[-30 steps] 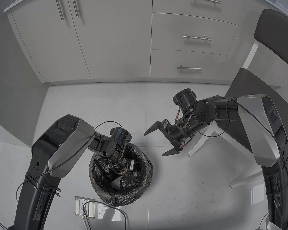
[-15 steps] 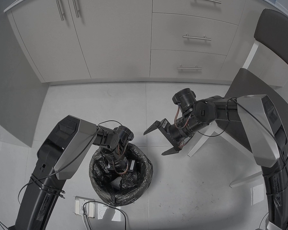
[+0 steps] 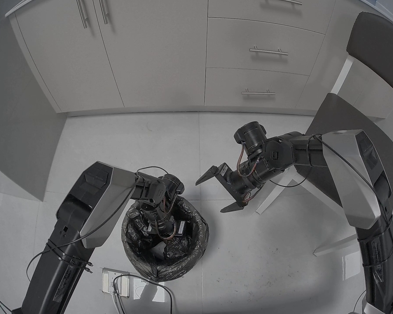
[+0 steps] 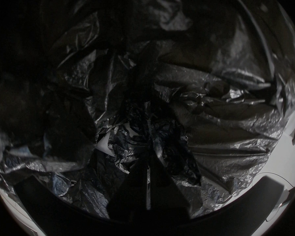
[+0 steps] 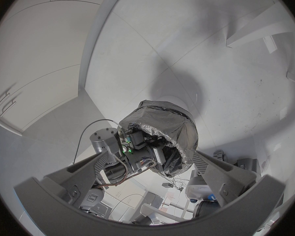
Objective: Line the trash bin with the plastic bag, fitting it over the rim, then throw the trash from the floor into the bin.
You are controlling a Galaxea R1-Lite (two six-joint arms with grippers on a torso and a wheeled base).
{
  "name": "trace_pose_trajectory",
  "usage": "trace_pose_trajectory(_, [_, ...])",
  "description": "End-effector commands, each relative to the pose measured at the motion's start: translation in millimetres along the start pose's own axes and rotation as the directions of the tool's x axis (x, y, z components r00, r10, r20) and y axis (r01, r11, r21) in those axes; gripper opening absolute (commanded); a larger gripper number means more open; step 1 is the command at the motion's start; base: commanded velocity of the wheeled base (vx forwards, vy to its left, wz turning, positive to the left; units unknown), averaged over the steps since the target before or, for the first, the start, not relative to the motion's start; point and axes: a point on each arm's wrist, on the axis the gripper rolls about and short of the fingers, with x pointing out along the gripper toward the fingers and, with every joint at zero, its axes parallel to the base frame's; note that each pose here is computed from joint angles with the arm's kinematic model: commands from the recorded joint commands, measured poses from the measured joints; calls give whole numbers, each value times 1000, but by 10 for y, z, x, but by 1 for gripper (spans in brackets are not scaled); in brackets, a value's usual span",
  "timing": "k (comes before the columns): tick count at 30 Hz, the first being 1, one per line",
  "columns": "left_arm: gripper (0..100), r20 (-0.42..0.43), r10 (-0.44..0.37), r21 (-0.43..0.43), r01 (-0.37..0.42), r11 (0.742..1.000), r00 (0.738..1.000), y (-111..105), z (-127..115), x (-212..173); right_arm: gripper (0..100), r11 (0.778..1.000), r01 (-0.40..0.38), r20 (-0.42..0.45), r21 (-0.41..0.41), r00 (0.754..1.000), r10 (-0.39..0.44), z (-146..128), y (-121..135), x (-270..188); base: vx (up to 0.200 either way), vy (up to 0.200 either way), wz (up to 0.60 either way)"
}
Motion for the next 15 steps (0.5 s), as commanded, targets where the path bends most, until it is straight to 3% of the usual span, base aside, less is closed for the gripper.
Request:
trace_pose_trajectory(1, [0,-11,3,0,-3,1000,1000,4,-12,12,100,1000,-6,1,-5,1000,6,3,-1,24,0,0,0])
trace_pose_trajectory(7, [0,-116,31,-15,-33,999,993,56,-128,136,100,1000,-8,3,-5,1000,8,4,2,24,0,0,0])
trace_pose_trajectory(15, [0,-158,41,-56,-51,997,987,118,-184,320,100,1000,-5,0,-4,1000,5,9,-15,48,0,0,0])
